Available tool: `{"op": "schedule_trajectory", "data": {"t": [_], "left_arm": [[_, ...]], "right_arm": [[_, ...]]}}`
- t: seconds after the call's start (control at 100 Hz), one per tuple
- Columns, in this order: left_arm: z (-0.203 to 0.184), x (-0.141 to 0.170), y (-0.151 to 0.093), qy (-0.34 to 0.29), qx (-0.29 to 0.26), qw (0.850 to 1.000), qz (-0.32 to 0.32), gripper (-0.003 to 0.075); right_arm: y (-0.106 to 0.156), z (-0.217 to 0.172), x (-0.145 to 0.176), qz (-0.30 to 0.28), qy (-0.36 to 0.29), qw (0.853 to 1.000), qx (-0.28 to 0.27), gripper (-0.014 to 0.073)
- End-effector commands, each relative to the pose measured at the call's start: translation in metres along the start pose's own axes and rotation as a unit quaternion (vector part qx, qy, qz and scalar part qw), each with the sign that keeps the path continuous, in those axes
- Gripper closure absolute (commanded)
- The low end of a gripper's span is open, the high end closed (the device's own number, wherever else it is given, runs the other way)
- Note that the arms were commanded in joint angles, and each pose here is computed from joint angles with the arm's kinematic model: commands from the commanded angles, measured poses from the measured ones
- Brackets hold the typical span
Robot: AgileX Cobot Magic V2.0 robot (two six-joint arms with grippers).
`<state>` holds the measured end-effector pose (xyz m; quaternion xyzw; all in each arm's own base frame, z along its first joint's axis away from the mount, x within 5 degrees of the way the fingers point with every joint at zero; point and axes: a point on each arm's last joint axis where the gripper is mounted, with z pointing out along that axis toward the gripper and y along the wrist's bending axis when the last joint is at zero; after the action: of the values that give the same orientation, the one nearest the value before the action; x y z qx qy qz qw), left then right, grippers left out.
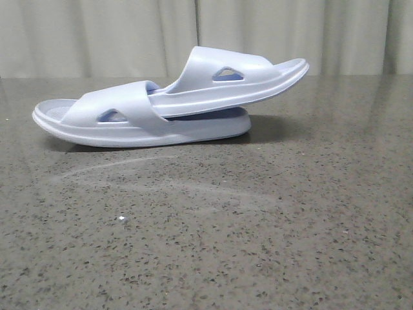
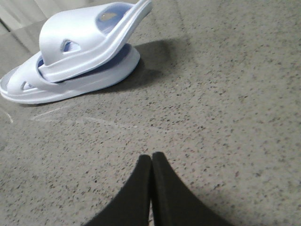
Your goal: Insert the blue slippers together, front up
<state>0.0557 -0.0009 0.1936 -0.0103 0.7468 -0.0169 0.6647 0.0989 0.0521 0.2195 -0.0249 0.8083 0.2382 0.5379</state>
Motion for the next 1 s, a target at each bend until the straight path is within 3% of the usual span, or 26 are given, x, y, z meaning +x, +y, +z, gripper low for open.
{"op": "schedule_trajectory", "data": {"t": [0.0, 0.06, 0.16, 0.22, 0.36, 0.7, 0.99], "left_arm": [[-0.002, -0.006, 0.000, -0.051, 0.000, 0.999, -0.007, 0.0705], [-0.002, -0.006, 0.000, -0.051, 0.000, 0.999, -0.007, 0.0705], [-0.002, -0.006, 0.000, -0.051, 0.000, 0.999, -0.007, 0.0705], [-0.002, -0.006, 0.000, -0.051, 0.000, 0.999, -0.007, 0.0705], [-0.002, -0.006, 0.000, -0.051, 0.000, 0.999, -0.007, 0.0705], [-0.002, -0.006, 0.000, -0.051, 0.000, 0.999, -0.007, 0.0705], [-0.002, -0.006, 0.000, -0.051, 0.000, 0.999, -0.007, 0.0705]], "right_arm": [[-0.002, -0.001, -0.010, -0.006, -0.024, 0.999, 0.024, 0.0674], [-0.006, -0.003, -0.009, -0.027, -0.036, 0.998, 0.037, 0.0674], [-0.011, -0.007, -0.010, -0.111, -0.084, 0.989, 0.048, 0.0674], [-0.014, -0.011, -0.009, -0.117, -0.124, 0.984, 0.047, 0.0674], [-0.023, -0.024, -0.003, -0.170, -0.206, 0.962, 0.062, 0.0674], [-0.032, -0.045, -0.002, -0.275, -0.277, 0.907, 0.159, 0.0674], [-0.043, -0.050, 0.008, -0.244, -0.235, 0.913, 0.229, 0.0674]]}}
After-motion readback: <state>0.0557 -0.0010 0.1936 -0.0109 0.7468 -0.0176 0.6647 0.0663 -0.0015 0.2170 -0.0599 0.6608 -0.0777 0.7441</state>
